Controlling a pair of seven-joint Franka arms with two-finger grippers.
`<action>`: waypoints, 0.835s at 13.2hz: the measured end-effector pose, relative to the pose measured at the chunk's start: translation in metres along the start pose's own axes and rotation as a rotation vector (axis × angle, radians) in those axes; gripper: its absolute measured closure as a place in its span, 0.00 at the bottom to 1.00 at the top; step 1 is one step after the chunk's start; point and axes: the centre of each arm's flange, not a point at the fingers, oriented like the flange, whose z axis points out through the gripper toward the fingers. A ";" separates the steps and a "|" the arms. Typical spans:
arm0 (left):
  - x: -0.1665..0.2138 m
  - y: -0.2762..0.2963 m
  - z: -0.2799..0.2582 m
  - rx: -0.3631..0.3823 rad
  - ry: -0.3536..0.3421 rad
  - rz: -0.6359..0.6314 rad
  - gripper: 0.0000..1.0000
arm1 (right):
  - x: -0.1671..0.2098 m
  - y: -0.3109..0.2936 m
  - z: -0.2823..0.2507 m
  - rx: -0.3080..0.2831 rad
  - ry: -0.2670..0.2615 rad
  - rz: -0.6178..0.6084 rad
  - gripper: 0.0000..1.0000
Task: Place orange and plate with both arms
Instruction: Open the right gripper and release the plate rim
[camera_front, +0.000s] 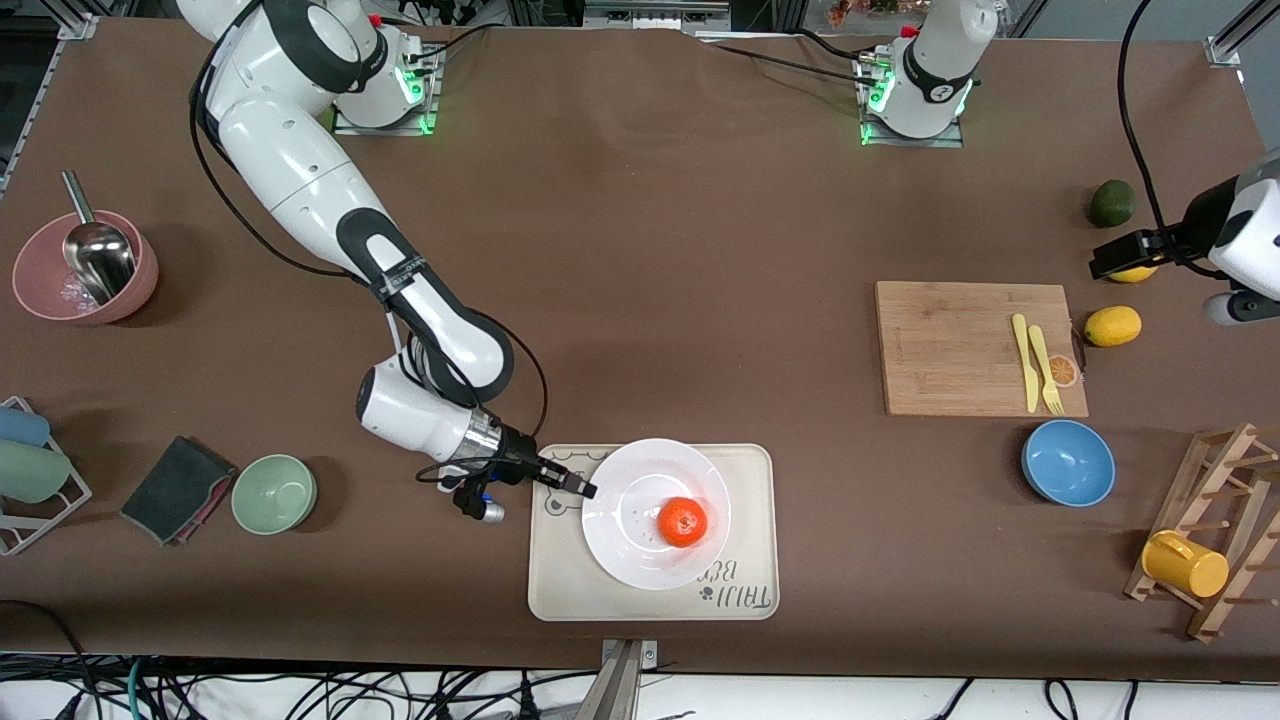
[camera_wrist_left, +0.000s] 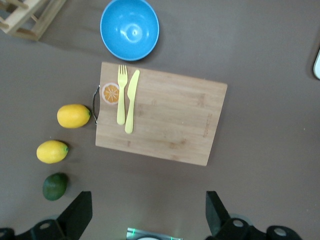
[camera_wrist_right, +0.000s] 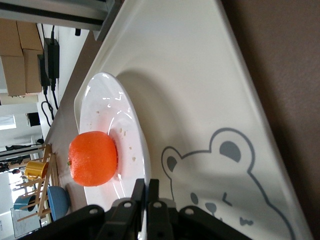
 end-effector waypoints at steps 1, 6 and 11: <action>-0.001 0.000 0.000 0.001 -0.007 0.001 0.00 | 0.005 0.001 -0.001 0.004 0.010 0.001 0.95; -0.001 0.001 -0.001 0.001 -0.008 0.002 0.00 | 0.013 0.007 -0.001 0.007 0.026 -0.003 0.95; -0.001 -0.003 -0.002 0.000 -0.006 -0.005 0.00 | 0.009 0.003 0.004 -0.005 0.049 -0.023 0.78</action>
